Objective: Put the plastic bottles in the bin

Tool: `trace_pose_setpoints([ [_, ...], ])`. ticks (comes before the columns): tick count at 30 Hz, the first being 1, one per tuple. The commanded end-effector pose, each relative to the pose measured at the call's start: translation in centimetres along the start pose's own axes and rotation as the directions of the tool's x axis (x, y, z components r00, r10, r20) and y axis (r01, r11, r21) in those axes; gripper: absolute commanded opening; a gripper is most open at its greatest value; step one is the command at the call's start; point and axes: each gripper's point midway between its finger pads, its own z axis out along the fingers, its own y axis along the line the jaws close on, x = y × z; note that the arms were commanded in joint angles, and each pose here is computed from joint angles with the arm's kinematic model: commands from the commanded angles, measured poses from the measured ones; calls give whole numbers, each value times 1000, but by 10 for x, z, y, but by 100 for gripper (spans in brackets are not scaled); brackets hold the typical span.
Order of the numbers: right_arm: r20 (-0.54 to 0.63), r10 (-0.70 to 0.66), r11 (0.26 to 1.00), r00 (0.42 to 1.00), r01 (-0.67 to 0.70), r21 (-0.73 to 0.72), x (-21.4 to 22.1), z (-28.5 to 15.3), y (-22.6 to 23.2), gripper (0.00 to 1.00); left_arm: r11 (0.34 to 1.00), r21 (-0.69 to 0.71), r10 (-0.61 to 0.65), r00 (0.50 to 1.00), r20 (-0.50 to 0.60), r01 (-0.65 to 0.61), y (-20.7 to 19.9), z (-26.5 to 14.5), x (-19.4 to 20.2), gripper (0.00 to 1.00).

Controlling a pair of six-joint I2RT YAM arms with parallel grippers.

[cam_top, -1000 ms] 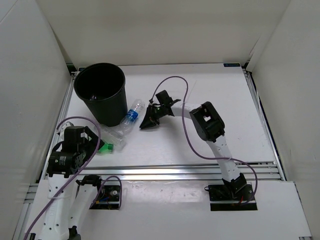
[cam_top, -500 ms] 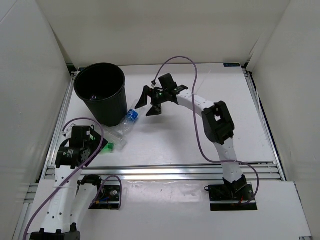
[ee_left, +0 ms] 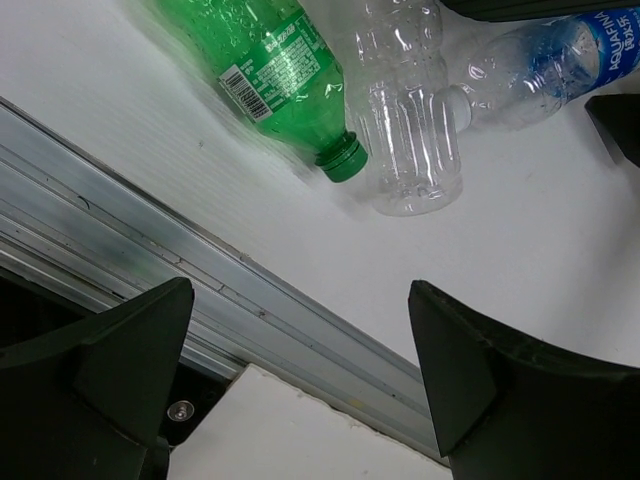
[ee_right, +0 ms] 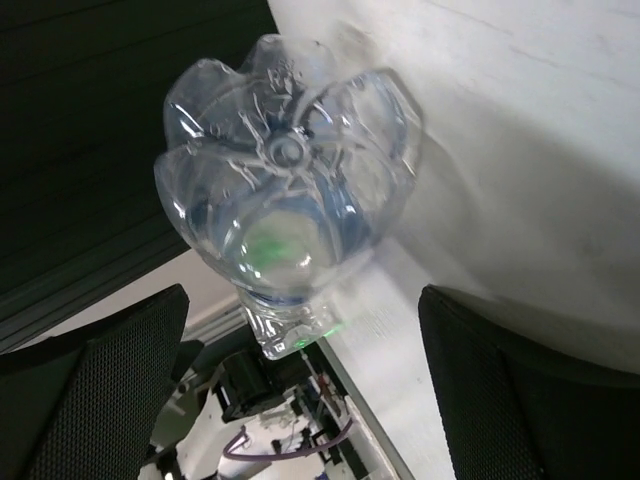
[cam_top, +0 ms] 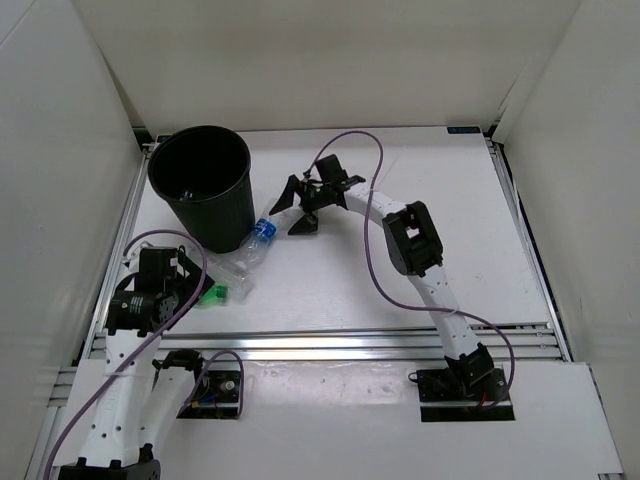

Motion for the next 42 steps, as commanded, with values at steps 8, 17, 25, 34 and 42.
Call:
trace_pose_setpoints([
  [8, -31, -5, 1000, 1000, 4, -27, 7, 27, 0, 100, 1000, 3, 10, 1000, 1, -10, 0, -4, -1, 100],
  [17, -35, 22, 997, 999, -25, -68, 11, 55, 8, 85, 999, -4, 35, 999, -7, -35, 3, -7, 0, 100],
  [25, -63, 101, 995, 993, -101, -2, 27, 42, -26, 33, 999, 26, 34, 999, -22, -33, -5, -3, 2, 100],
  [34, 65, -115, 993, 991, 116, 2, 60, -86, 31, 20, 998, 44, -37, 999, 24, 36, -9, 8, -3, 100],
  [42, 387, -374, 917, 843, 399, 17, 60, -169, 201, 9, 989, -115, -97, 994, -48, 91, 9, 34, 13, 100],
])
